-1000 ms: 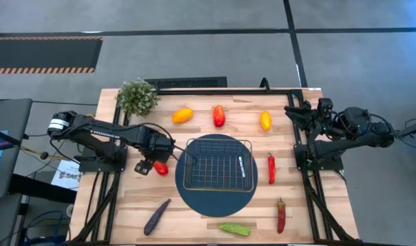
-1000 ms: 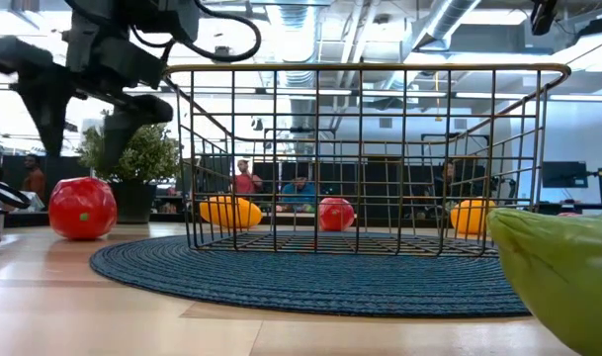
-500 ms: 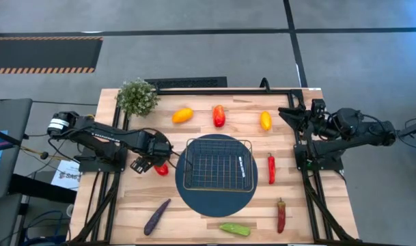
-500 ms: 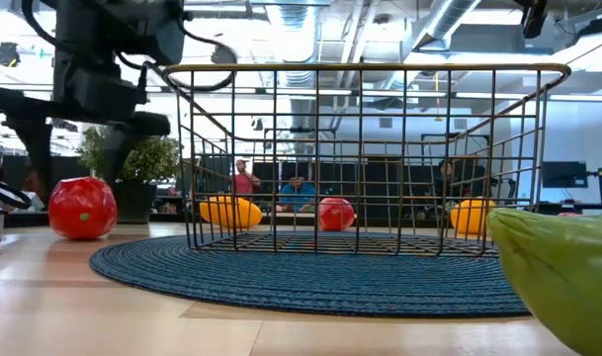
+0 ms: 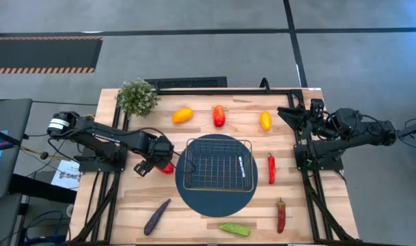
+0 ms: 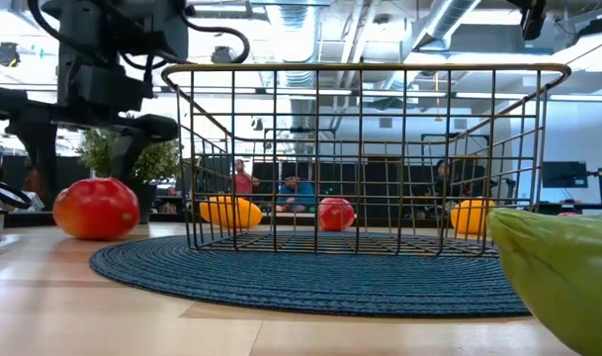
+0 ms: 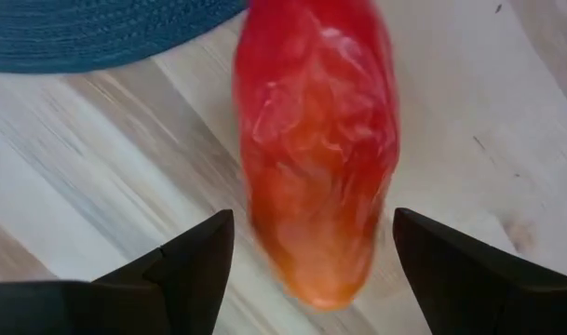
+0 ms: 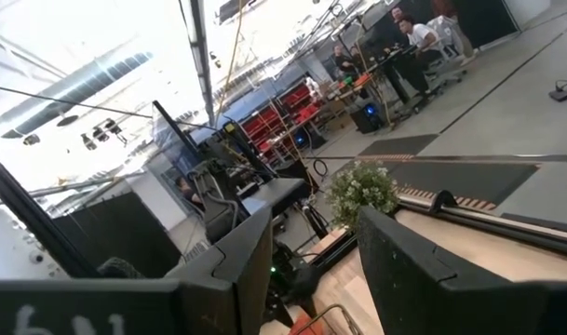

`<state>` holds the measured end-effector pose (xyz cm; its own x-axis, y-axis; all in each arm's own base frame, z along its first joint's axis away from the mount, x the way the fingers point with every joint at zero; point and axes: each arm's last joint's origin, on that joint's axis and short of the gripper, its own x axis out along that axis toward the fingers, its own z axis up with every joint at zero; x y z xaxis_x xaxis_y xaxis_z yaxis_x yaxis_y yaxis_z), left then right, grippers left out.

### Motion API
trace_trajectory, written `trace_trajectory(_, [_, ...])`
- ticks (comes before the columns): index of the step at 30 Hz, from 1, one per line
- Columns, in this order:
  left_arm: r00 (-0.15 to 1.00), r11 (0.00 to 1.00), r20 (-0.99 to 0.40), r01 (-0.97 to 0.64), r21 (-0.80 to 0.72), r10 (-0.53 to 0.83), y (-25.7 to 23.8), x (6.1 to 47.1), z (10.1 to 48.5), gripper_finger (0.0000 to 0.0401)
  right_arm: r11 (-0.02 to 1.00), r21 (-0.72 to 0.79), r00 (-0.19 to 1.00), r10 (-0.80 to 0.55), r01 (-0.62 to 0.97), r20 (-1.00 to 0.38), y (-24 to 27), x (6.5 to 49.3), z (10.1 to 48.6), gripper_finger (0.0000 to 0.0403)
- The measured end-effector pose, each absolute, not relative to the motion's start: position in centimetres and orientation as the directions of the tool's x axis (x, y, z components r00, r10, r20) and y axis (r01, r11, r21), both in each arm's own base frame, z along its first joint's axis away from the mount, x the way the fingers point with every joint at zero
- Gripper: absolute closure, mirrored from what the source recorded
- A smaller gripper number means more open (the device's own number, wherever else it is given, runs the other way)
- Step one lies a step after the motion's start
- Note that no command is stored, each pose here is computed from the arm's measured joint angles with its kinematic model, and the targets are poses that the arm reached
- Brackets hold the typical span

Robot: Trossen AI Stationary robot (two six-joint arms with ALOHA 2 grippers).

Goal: Build produce basket
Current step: Put the bottom red mango into the gold wire basket

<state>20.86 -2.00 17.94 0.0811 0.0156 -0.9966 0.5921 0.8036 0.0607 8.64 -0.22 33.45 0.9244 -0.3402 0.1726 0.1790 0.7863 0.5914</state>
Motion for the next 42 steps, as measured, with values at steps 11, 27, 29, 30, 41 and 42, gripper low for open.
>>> trace_trajectory(11, [0.122,0.883,-0.992,0.463,0.074,0.019,-2.0,20.9,17.1,0.0125,0.77,0.611,0.919,-0.355,0.184,0.171,-0.3,8.6,33.5,0.0223])
trace_trajectory(27, [0.122,0.994,-0.993,0.11,0.023,0.01,-2.0,21.0,17.4,0.026,0.766,0.613,0.915,-0.366,0.193,0.17,-0.3,8.6,33.4,0.0223])
trace_trajectory(29, [0.129,0.997,-0.992,0.077,0.018,0.008,-2.1,21.4,18.1,0.026,0.766,0.613,0.915,-0.366,0.193,0.17,-0.3,8.6,33.4,0.0223])
trace_trajectory(30, [0.141,0.998,-0.99,0.069,0.017,0.007,-2.1,21.5,18.7,0.026,0.766,0.613,0.915,-0.366,0.193,0.17,-0.3,8.6,33.4,0.0223])
trace_trajectory(41, [0.31,0.989,-0.945,-0.128,0.066,0.104,-1.6,20.2,30.3,0.026,0.766,0.613,0.915,-0.365,0.192,0.17,-0.3,8.6,33.4,0.0223])
trace_trajectory(42, [0.346,0.987,-0.931,-0.145,0.071,0.117,-1.5,20.1,31.5,0.026,0.766,0.613,0.915,-0.365,0.192,0.17,-0.3,8.6,33.4,0.0223])
